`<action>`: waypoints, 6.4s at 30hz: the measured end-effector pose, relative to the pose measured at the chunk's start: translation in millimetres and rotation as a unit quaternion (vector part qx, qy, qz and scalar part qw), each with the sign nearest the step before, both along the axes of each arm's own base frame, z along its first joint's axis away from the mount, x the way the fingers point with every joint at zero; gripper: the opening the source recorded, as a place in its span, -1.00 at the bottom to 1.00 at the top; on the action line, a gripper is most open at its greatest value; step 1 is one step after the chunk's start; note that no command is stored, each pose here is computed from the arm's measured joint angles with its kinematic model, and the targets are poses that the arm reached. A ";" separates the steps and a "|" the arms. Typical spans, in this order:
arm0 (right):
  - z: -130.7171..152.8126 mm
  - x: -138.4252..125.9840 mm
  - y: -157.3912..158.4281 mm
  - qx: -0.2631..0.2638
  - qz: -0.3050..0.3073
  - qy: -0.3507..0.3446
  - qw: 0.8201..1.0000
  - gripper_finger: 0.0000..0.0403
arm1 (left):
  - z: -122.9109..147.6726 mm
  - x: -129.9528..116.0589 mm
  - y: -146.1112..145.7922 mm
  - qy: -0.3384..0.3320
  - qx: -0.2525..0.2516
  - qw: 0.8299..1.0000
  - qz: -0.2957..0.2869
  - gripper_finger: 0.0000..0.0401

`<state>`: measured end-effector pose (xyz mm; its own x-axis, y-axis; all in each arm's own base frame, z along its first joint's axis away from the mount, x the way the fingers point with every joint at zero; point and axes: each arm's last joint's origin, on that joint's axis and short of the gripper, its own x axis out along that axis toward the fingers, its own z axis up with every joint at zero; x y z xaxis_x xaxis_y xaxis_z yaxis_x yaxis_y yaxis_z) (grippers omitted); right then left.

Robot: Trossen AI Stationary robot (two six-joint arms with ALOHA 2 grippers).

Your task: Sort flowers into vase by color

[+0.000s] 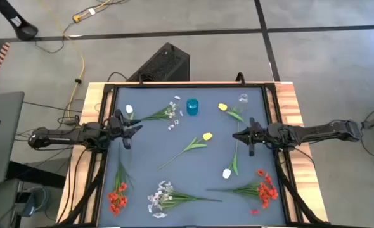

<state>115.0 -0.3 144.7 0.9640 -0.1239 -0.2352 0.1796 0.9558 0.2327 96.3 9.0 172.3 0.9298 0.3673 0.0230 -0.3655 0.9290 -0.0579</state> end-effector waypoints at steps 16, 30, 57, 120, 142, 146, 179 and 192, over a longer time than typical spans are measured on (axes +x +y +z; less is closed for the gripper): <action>-0.1 0.0 0.0 0.000 0.000 0.000 1.000 -0.75 | -0.1 0.0 0.0 0.000 0.000 1.000 0.000 -0.44; -0.2 0.0 0.0 0.000 0.000 0.000 1.000 -0.75 | 0.0 0.0 0.0 0.000 0.000 1.000 0.000 -0.44; -0.1 0.0 0.0 0.000 0.000 0.000 1.000 -0.75 | -0.1 0.0 0.0 0.000 0.000 1.000 0.000 -0.44; 45.6 4.6 -7.7 -0.074 -0.042 -0.158 0.984 -0.75 | 40.8 25.1 3.8 -0.072 -0.004 0.996 0.049 -0.44; 106.1 98.8 45.3 -0.144 0.109 -0.079 0.980 -0.75 | 52.4 73.2 5.9 0.257 -0.074 0.960 0.080 -0.44; 105.4 120.8 54.8 -0.168 0.124 -0.057 0.976 -0.75 | 41.2 79.6 18.5 0.299 -0.056 0.944 0.125 -0.44; 77.4 156.5 73.4 -0.075 0.131 0.058 0.987 -0.41 | -43.7 84.5 135.8 0.502 -0.184 0.844 0.045 -0.38; 70.6 150.0 85.2 -0.037 0.154 0.095 0.983 -0.41 | 11.2 95.7 146.4 0.375 -0.131 0.916 0.054 -0.99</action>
